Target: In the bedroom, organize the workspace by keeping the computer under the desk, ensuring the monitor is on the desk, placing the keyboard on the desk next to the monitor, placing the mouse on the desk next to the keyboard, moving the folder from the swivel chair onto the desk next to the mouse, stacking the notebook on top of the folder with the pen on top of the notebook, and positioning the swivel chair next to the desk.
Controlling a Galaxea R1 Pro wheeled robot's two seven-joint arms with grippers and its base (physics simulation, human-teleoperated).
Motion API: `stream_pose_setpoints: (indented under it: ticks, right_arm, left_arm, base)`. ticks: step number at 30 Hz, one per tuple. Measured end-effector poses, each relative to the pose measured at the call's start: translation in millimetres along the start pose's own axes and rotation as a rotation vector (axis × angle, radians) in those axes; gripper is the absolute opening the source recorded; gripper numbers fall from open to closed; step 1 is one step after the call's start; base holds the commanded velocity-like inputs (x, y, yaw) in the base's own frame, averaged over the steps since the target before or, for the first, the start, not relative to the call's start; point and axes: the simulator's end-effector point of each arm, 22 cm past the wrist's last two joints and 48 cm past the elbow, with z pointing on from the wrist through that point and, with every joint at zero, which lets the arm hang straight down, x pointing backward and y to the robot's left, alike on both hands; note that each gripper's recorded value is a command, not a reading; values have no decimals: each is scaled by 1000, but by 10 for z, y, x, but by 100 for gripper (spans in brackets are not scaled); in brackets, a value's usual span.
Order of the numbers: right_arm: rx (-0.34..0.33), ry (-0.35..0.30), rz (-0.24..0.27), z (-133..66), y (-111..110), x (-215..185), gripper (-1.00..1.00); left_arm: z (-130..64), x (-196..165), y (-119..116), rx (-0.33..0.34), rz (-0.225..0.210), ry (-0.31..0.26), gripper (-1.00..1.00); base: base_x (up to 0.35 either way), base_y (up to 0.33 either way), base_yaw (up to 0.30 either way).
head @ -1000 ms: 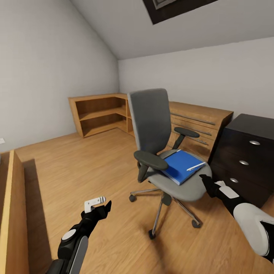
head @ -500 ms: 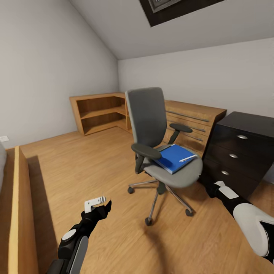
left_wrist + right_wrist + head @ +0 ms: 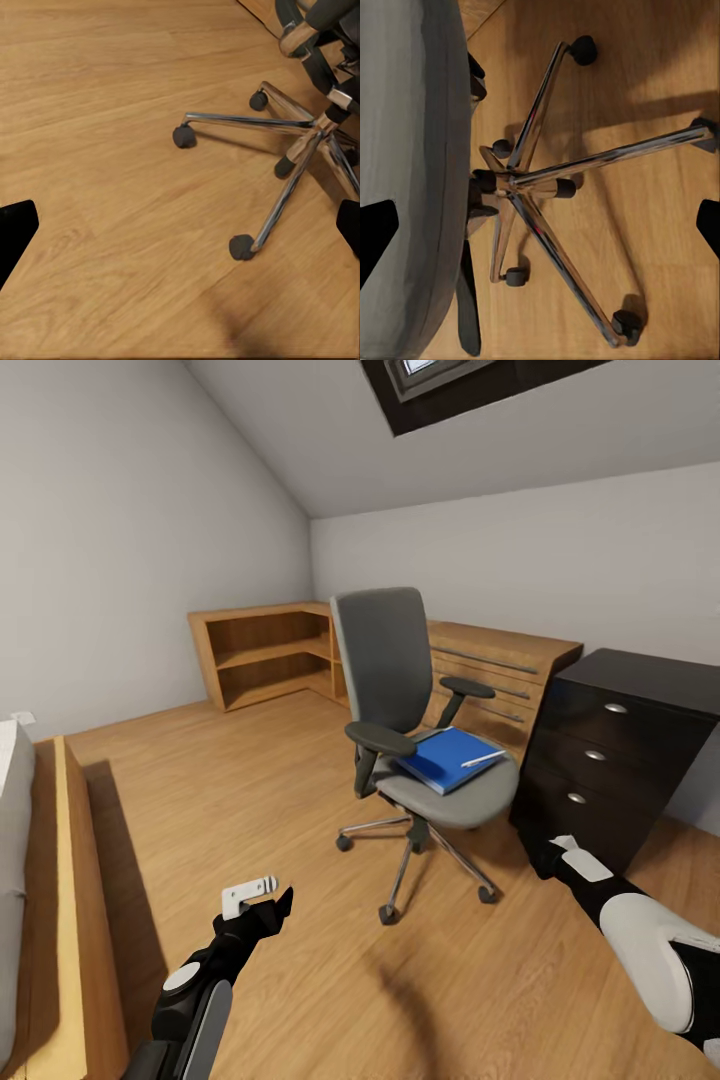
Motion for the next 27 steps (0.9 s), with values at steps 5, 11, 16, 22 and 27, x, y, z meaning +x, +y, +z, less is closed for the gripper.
stream_pose_setpoints:
  ticks: [5, 11, 16, 22, 27]
  right_arm:
    - [-9, 22, -8, 25, 71, 177, 100]
    - [-16, 52, -41, 51, 152, 414, 100]
    - [-29, 96, -78, 76, 277, 777, 100]
    - [-42, 144, -134, 81, 405, 1172, 100]
    - [-48, 160, -151, 78, 451, 1307, 100]
  left_arm:
    - [0, 0, 2, -1, 0, 0, 100]
    - [0, 0, 3, -1, 0, 0, 100]
    - [1, 0, 3, -1, 0, 0, 100]
    - [1, 4, 2, -1, 0, 1, 100]
    - [0, 4, 3, -2, 0, 1, 100]
  base:
    - [-33, 0, 0]
    - [-6, 0, 0]
    - [-1, 0, 0]
    - [0, 0, 0]
    - [0, 0, 0]
